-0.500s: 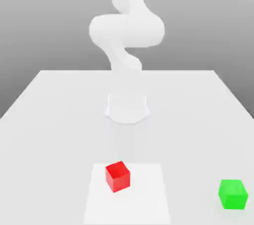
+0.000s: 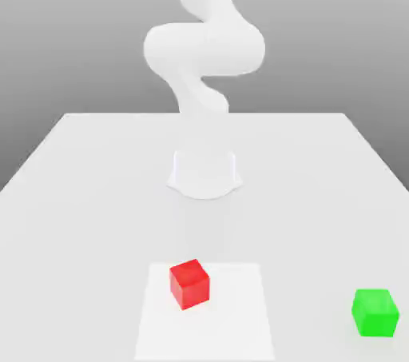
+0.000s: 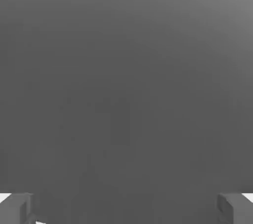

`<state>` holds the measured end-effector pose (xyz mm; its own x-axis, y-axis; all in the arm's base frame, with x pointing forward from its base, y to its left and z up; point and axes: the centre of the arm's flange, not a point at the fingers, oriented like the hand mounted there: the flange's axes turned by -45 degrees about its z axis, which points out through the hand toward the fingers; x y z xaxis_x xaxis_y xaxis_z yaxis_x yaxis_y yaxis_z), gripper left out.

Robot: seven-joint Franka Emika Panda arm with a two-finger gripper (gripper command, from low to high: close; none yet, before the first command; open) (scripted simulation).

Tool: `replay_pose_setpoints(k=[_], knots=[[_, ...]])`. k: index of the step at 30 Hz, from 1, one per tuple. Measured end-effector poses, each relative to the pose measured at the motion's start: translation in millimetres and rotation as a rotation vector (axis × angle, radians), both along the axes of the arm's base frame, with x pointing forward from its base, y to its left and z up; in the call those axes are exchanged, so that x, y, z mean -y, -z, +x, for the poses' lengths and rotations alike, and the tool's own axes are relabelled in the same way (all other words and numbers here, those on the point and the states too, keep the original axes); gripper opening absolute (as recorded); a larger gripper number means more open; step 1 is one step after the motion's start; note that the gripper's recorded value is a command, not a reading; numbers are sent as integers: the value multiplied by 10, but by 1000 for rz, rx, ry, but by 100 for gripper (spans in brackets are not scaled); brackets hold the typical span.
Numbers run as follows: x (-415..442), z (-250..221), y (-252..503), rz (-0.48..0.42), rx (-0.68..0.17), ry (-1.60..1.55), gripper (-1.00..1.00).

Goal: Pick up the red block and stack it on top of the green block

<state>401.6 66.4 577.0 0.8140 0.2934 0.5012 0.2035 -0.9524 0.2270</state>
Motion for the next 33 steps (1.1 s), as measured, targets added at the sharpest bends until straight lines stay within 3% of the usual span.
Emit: replay_pose_setpoints(k=[5, 12, 19, 23, 28, 33], knots=[[17, 213, 801, -61, -135, -64, 0], [17, 213, 801, -61, -135, -64, 0], [494, 218, 2519, -57, -412, -153, 0], [691, 63, 3075, -27, -497, -178, 0], [912, -184, 3611, 22, -571, -191, 0], [907, -198, 3972, 21, -577, -203, 0]])
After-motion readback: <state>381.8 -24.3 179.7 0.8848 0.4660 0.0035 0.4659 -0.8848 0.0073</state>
